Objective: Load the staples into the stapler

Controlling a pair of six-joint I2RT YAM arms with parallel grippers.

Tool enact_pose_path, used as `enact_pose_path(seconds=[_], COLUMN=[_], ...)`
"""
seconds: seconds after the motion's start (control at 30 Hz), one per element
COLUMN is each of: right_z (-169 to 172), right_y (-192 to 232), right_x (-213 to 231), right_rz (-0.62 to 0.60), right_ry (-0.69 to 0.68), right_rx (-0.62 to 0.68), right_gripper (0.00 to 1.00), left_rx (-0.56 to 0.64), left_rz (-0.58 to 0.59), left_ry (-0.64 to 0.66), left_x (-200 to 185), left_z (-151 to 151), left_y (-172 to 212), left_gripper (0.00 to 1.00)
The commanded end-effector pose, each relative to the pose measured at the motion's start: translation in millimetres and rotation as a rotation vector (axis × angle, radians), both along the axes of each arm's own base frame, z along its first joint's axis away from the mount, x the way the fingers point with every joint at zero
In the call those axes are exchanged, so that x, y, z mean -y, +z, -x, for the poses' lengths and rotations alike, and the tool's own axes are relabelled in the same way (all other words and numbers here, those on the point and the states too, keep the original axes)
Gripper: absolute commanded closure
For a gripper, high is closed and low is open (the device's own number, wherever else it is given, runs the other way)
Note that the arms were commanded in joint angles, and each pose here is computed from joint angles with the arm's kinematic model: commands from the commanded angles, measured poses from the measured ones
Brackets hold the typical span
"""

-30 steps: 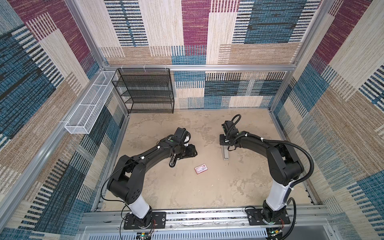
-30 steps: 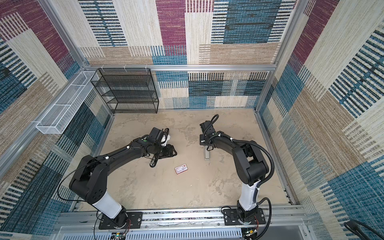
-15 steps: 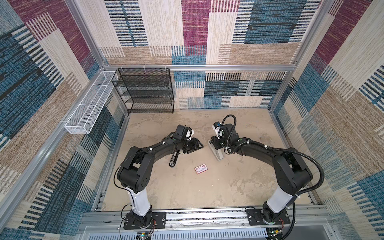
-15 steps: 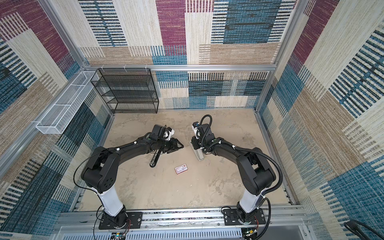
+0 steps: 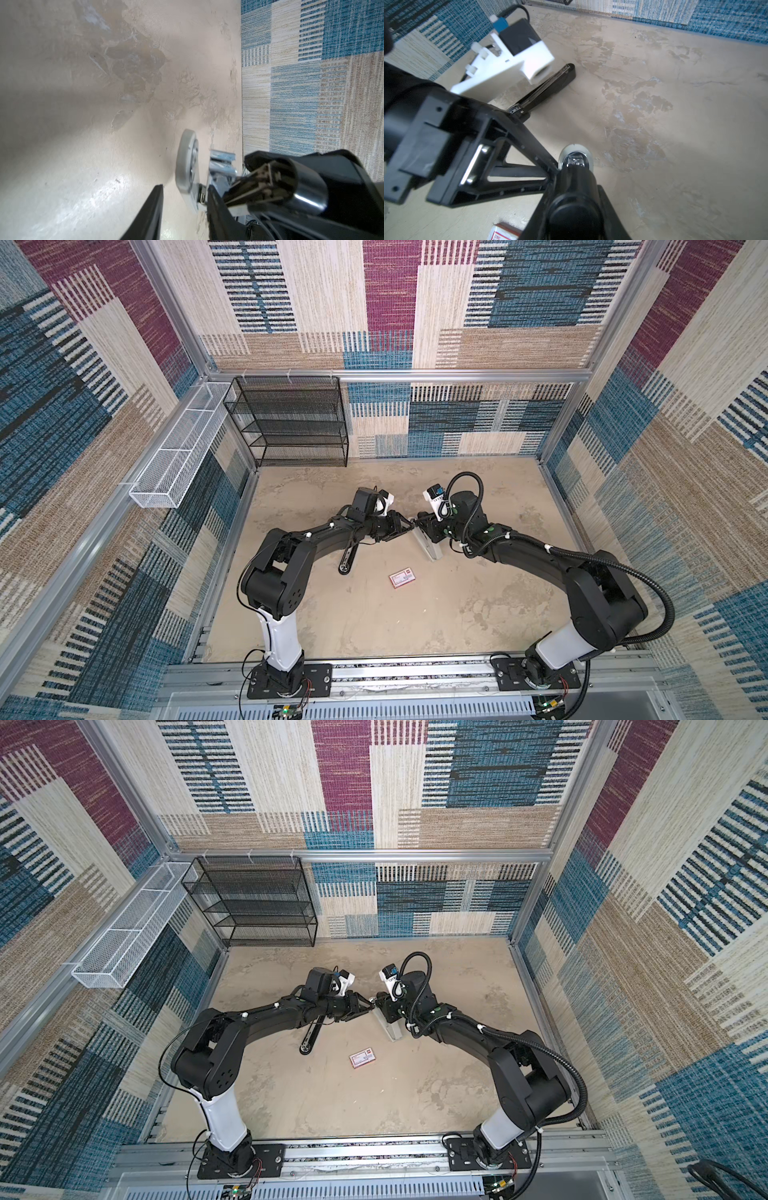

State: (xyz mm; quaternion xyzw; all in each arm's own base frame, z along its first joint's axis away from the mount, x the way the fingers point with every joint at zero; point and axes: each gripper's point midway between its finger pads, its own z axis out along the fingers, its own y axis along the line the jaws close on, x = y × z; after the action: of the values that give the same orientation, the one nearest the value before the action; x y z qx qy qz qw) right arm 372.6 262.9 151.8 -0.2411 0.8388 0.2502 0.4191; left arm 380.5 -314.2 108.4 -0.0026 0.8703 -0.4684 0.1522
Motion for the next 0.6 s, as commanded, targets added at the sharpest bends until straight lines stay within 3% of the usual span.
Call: enact_pose_path(seconds=[0.0,0.13,0.33,0.37,0.43,0.57], right_z=[-1,3,9,9,9,11], right_y=[29,37,45,45,43,48], right_x=[-11,-13,-17,-17,-15,-9], right_rz=[-0.074,-0.095,-0.129,-0.126,-0.12,-0.112], right_ry=[0.039,0.054,0.091,0.087,0.079,0.054], right_rx=[0.091,0.1,0.104,0.104,0.099,0.114], right_gripper=[0.98,0.98,1.0,1.0,1.0,1.0], left_rx=[0.025,0.03,0.044,0.053,0.061,0.053], left_rz=[0.045,0.052,0.081,0.09,0.102,0.112], left_ry=[0.0,-0.004,-0.005,-0.006,-0.003,0.009], left_x=[6,8,13,14,15,15], left_z=[-7,-10,-17,-18,-19,-23], left_y=[12,14,20,22,25,23], left_gripper=[0.68,0.79,0.75,0.86,0.98,1.0])
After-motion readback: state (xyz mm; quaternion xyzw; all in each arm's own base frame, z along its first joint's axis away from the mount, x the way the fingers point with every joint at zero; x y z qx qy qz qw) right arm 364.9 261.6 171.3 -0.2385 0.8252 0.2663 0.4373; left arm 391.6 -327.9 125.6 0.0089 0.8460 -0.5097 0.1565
